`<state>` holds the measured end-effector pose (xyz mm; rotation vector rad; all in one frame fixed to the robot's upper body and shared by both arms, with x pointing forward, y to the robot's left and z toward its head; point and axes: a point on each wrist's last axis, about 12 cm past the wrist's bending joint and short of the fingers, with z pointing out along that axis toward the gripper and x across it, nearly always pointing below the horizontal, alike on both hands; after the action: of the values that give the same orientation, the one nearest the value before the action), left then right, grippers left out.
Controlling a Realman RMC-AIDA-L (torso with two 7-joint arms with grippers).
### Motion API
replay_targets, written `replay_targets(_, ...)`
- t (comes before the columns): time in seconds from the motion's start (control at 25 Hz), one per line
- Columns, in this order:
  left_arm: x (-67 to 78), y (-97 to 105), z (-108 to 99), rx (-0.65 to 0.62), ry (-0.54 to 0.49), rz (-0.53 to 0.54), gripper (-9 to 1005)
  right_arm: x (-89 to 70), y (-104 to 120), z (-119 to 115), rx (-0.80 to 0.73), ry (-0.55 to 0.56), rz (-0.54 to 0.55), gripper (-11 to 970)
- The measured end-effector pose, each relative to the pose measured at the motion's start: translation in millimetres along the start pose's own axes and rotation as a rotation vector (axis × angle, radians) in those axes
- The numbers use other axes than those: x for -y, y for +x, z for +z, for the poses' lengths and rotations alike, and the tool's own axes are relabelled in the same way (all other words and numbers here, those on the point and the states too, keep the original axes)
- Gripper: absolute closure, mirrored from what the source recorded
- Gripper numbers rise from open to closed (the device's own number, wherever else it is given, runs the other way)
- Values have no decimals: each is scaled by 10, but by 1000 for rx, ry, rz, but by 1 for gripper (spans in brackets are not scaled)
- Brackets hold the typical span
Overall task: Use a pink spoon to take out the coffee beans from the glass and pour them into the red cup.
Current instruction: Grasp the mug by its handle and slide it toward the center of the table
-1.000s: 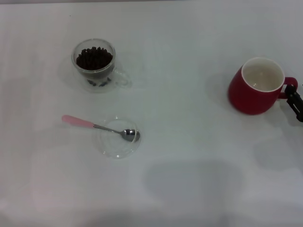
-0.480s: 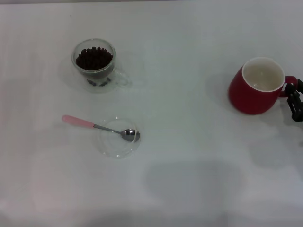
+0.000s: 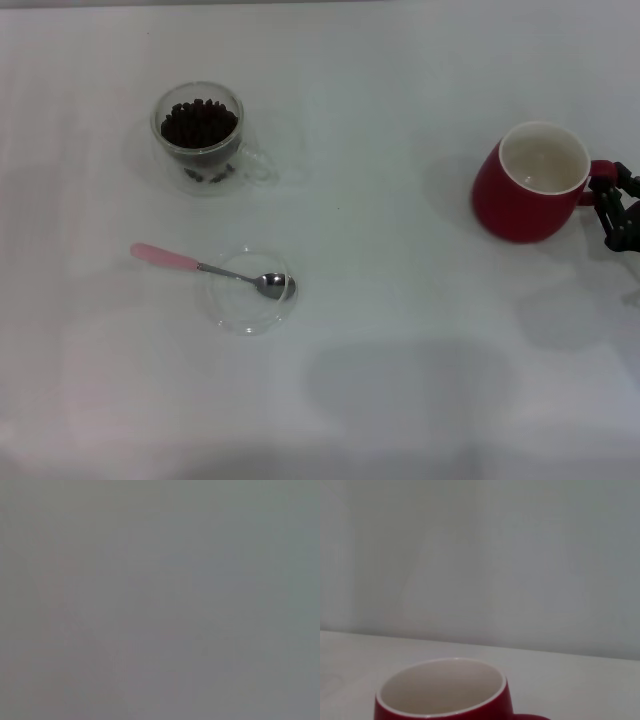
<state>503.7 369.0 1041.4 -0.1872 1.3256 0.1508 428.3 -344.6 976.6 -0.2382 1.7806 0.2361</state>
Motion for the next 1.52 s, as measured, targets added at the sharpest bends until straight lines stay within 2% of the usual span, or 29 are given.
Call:
replay_targets(0.6,-6,0,-2,-1,-1,1,109,-115,-22,59,2,-95,-25,788)
replay_targets(1.52,6,24,-54,-9,-5,-9,108,-448,-142,68,93,-368,-33,798)
